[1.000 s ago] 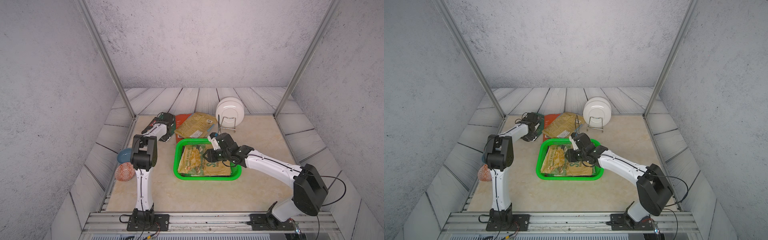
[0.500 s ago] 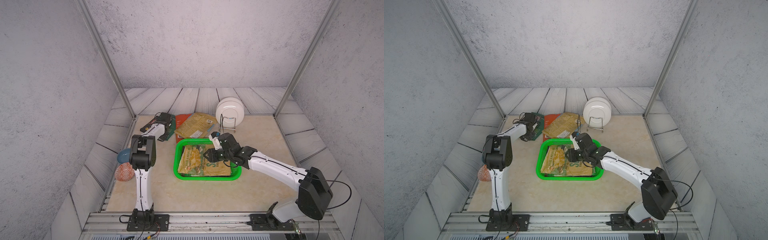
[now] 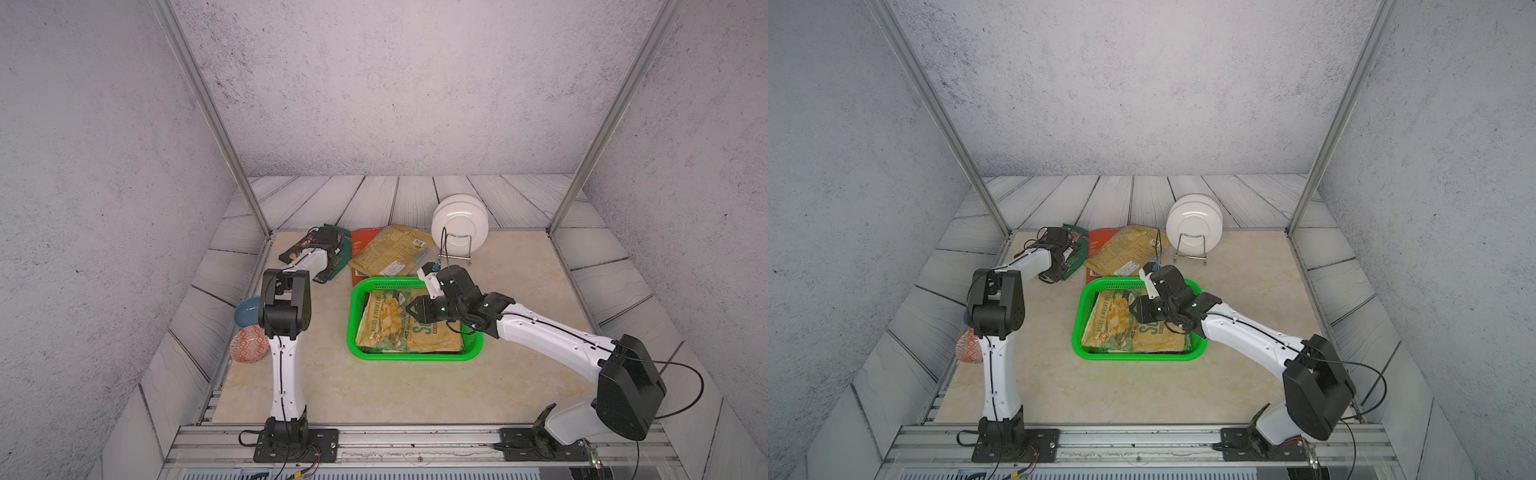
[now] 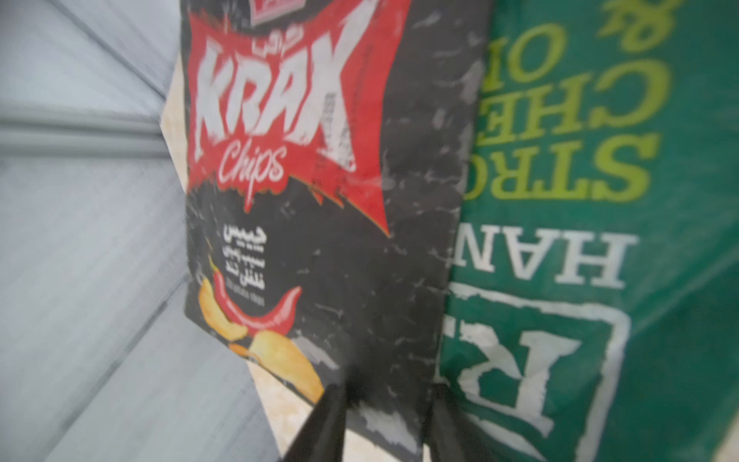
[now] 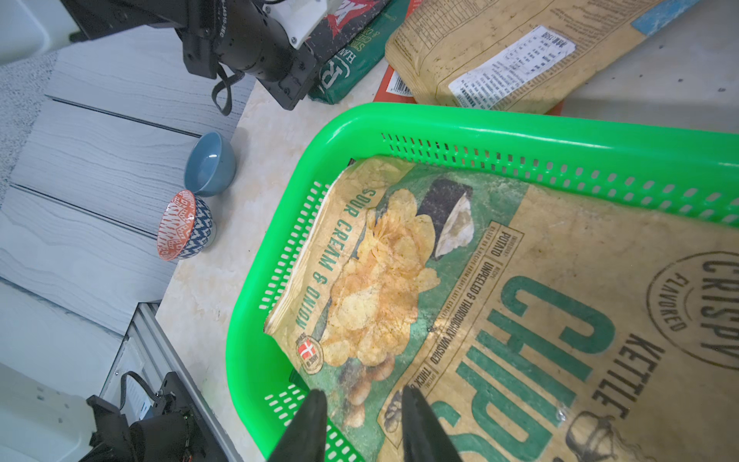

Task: Put the potato chips into the basket
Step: Pick up the potato chip from the center of the board, then place the potato chip in the basket.

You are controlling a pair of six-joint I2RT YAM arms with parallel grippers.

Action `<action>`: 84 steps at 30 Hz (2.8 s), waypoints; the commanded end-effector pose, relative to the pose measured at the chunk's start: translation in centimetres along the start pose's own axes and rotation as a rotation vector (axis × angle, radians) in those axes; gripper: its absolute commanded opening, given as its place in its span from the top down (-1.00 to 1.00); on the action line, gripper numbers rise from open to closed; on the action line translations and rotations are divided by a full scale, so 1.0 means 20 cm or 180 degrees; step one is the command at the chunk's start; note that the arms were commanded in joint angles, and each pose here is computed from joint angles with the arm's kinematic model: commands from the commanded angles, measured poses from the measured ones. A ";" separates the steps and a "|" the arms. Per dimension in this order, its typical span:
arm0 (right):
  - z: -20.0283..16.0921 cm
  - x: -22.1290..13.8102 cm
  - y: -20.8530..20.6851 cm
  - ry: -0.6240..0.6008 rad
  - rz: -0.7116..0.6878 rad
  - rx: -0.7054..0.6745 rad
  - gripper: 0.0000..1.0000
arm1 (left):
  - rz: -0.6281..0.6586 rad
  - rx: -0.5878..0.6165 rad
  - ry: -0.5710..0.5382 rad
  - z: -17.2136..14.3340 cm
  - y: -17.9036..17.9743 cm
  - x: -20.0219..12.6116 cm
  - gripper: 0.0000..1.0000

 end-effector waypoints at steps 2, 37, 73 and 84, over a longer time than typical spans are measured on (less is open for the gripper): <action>0.02 -0.07 0.04 -0.0124 0.0133 -0.0030 0.30 | -0.0027 -0.0015 0.0147 -0.07 0.02 0.05 0.54; 0.01 -0.23 0.05 -0.0437 0.0080 -0.0154 0.31 | 0.0094 -0.0539 -0.0827 -0.25 0.42 -0.80 1.00; -0.24 -0.97 -0.18 -0.1605 -0.1854 0.0354 0.32 | -0.1482 0.0455 -0.1915 -0.27 -0.50 -1.96 1.00; -0.29 -1.00 -0.18 -0.1616 -0.1690 0.0300 0.32 | -0.1463 0.0233 -0.2143 -0.16 -0.82 -2.00 1.00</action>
Point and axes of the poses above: each gripper's point midway between its finger pads, its own x axis out along the fingers, its own y axis along the line the jaws close on, z = x × y, the point moved 10 cm from there along -x, back along the fingers, and after that the axes turned 4 degrees about -x, right-handed, at the moved point
